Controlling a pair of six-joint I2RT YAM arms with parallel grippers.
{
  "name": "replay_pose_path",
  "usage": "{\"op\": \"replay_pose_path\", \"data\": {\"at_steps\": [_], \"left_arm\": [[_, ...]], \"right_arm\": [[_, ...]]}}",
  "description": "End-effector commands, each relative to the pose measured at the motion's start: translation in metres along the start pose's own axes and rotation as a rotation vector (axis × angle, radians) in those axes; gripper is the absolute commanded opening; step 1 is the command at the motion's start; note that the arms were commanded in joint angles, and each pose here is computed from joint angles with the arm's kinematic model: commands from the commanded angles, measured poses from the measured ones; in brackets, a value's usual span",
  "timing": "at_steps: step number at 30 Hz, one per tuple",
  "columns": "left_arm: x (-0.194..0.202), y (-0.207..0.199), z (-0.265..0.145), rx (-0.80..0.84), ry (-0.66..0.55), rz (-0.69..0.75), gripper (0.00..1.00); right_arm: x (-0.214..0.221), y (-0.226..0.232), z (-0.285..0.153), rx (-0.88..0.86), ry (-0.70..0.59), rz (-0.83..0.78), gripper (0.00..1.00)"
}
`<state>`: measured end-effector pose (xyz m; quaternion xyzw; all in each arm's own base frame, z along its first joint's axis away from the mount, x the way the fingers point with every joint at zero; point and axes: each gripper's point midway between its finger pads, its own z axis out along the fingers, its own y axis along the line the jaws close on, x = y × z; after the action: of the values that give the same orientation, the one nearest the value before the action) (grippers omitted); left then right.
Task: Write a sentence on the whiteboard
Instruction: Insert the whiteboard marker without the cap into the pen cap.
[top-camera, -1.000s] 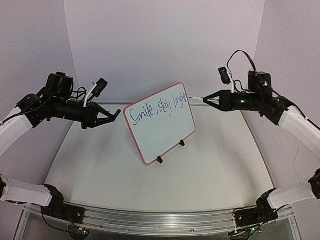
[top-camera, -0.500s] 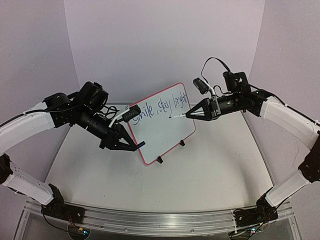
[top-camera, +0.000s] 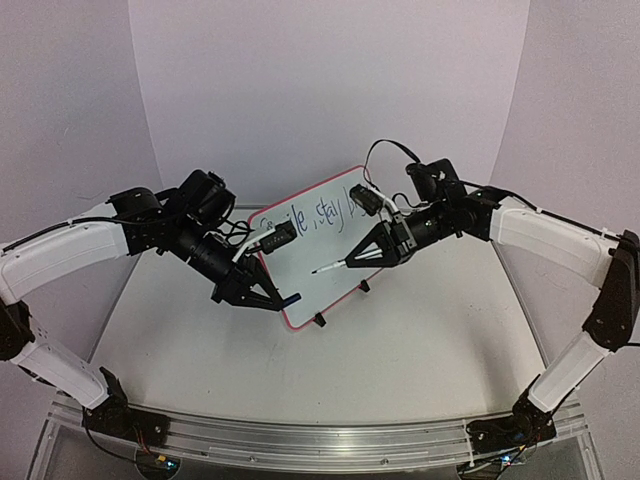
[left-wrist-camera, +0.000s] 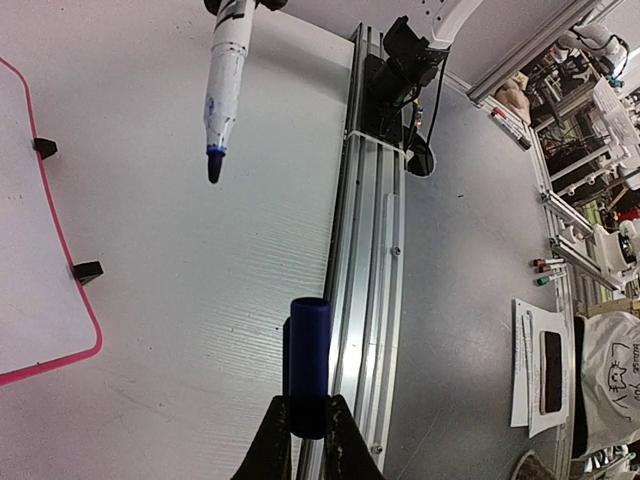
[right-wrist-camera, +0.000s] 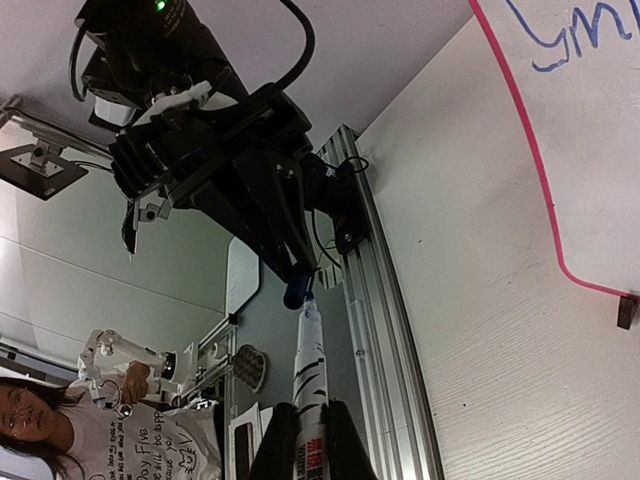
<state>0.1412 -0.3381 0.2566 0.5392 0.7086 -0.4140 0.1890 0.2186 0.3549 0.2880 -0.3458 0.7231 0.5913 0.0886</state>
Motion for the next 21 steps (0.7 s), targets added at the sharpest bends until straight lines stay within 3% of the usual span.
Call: {"op": "replay_pose_path", "data": {"at_steps": [1,21], "left_arm": [[-0.018,-0.005,-0.006,-0.003,-0.043,0.067,0.00],[-0.022,0.002,-0.001,-0.020,-0.046,0.074,0.00]], "right_arm": [[-0.005,0.014,0.006,-0.048,0.018,-0.042,0.00],[0.013,0.011,0.023,-0.061,0.085,-0.019,0.00]]}}
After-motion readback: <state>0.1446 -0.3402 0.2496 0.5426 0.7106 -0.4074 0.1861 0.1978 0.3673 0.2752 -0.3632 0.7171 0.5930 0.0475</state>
